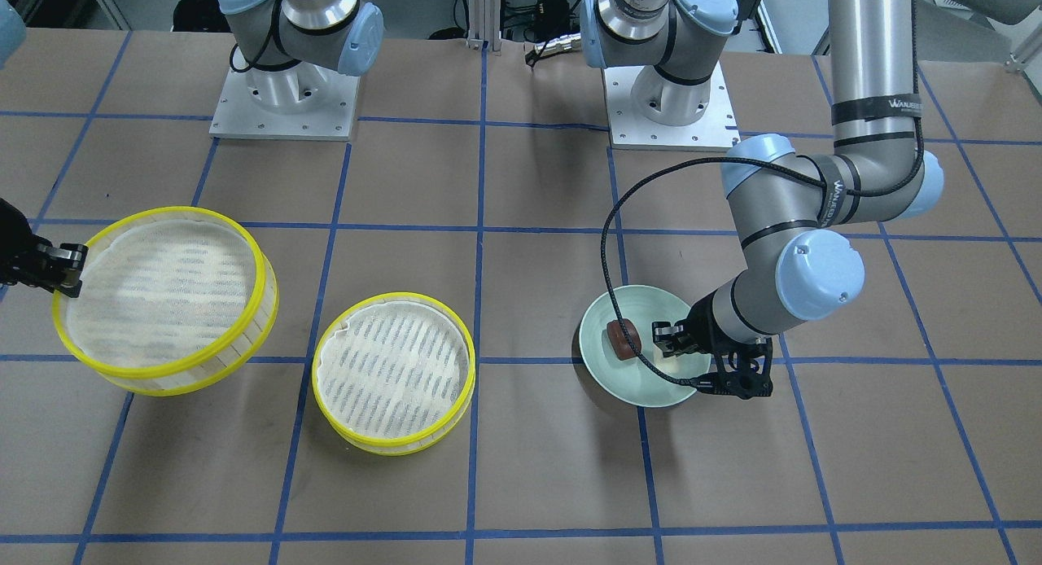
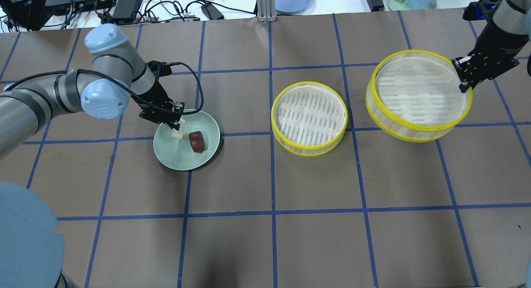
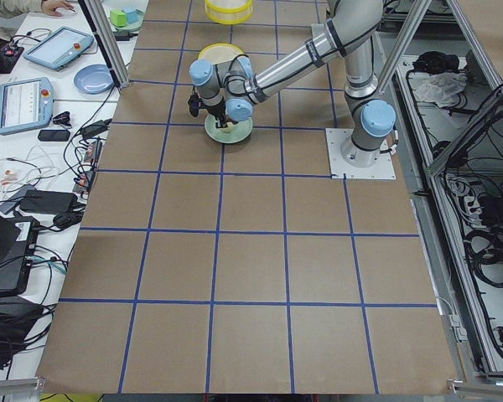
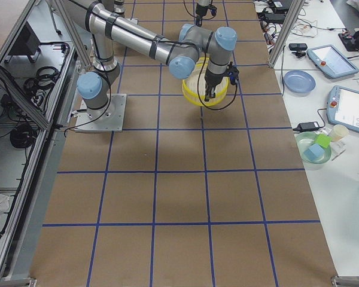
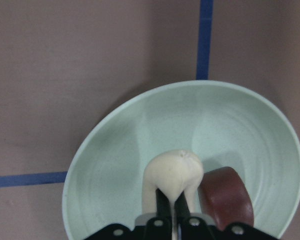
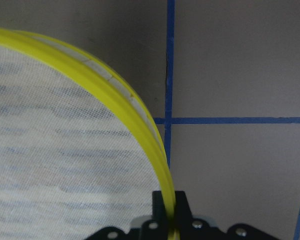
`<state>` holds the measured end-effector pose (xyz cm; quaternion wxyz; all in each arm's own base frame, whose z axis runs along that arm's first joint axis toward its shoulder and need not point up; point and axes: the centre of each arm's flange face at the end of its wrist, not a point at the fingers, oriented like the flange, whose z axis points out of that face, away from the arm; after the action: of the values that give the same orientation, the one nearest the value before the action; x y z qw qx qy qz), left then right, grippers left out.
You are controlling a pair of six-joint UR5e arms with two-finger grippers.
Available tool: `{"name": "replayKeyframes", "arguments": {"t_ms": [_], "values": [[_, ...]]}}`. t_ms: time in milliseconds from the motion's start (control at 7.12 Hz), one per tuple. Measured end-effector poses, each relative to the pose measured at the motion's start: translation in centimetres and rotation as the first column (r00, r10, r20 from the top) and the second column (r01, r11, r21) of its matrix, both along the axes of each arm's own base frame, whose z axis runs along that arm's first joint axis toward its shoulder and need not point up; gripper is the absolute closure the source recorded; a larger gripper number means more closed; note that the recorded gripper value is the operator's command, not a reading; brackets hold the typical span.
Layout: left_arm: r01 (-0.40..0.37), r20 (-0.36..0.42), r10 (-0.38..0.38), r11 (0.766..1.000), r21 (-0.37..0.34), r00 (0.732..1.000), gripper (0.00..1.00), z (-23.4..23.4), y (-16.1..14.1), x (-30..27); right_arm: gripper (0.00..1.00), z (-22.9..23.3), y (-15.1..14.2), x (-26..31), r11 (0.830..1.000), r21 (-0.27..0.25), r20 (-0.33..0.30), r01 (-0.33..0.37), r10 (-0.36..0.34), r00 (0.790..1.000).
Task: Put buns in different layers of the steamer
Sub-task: 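Carry the white bun with the left gripper over the lower steamer tier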
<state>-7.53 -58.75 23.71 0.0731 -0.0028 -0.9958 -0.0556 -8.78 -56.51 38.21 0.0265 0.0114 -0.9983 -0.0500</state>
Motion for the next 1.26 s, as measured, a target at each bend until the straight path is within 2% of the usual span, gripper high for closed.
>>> {"name": "replayKeyframes", "arguments": {"t_ms": [281,702,982,1263], "values": [[-0.029,0.015,0.030,0.996,-0.089,0.999,1.00,6.1,-1.1,-3.0,0.90,0.1,0.3,-0.8,1.000,0.010,-0.009,-0.014,0.014,1.000],[-0.102,0.073,0.115,0.980,-0.170,0.991,1.00,11.9,-0.4,-14.7,0.90,0.2,0.4,-1.1,1.000,0.011,-0.011,-0.018,0.018,1.000],[-0.175,0.071,0.190,0.967,-0.184,0.979,1.00,11.4,2.2,-23.0,0.90,0.3,0.4,-1.1,1.000,0.010,-0.011,-0.018,0.018,1.000],[-0.209,0.060,0.223,0.962,-0.174,0.973,1.00,8.6,4.2,-29.1,0.90,0.5,0.5,-1.1,1.000,0.006,-0.012,-0.018,0.018,1.000]]}}
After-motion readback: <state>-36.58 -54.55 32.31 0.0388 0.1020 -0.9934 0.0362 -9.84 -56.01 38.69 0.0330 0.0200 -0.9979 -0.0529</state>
